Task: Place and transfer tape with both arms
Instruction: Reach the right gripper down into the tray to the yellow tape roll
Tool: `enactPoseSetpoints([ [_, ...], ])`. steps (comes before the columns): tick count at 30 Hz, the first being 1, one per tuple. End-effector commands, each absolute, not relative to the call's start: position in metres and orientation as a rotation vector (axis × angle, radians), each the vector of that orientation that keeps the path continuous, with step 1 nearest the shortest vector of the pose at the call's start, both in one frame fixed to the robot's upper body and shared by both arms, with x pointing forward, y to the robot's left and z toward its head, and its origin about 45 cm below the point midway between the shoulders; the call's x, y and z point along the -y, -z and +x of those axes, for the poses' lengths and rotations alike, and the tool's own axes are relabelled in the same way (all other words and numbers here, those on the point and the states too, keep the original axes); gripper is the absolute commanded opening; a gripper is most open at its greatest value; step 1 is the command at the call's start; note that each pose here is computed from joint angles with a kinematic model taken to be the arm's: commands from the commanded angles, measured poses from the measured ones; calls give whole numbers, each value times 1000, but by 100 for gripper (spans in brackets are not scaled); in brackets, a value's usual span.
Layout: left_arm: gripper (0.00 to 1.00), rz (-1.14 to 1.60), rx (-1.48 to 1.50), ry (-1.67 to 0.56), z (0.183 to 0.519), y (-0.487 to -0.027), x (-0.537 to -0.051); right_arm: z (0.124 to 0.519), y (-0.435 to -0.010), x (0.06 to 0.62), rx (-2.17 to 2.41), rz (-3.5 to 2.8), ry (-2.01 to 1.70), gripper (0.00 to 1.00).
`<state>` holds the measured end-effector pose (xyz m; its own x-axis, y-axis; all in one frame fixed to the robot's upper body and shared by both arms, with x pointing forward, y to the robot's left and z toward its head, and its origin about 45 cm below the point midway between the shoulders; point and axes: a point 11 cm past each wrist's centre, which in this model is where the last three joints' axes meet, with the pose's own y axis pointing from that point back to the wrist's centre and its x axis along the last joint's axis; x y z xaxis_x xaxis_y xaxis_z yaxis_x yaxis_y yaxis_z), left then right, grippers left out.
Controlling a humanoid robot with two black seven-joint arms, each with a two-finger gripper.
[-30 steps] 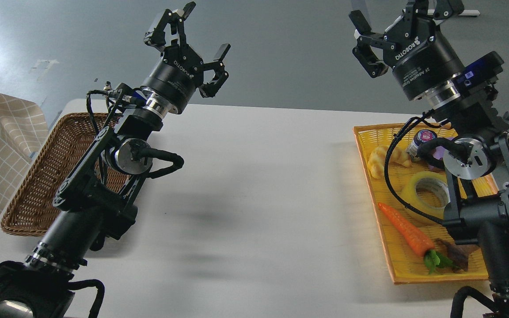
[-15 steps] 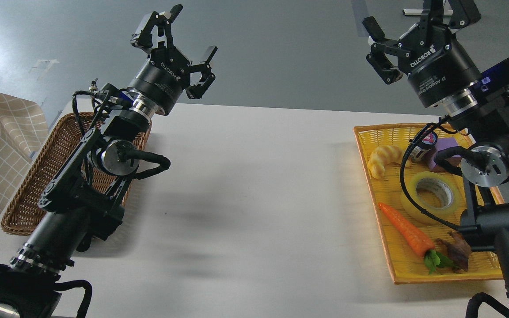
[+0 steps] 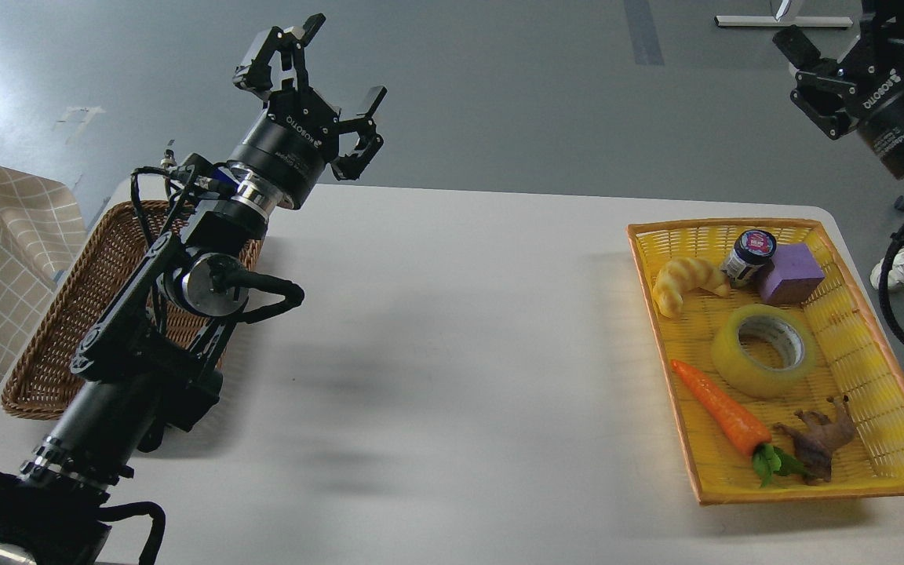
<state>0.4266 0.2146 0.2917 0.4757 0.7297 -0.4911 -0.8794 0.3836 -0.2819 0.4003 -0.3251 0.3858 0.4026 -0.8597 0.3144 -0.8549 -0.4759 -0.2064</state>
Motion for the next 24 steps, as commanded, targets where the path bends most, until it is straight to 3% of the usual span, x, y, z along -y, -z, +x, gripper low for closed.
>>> enactPoseSetpoints([
  [1, 98, -553, -314, -1047, 426, -290, -213, 395, -382, 334, -1664, -2676, 736, 100],
  [8, 98, -549, -312, -1050, 426, -290, -215, 384, -382, 341, -1661, -2706, 976, 100],
  [11, 98, -550, -315, -1050, 426, -288, -215, 368, -414, 337, -1568, -2601, 1112, 100],
  [19, 98, -551, -319, -1054, 425, -287, -216, 343, -454, 396, -1703, -2470, 1246, 100],
  [24, 98, -550, -319, -1051, 425, -287, -215, 338, -435, 405, -1731, -2520, 1238, 100],
])
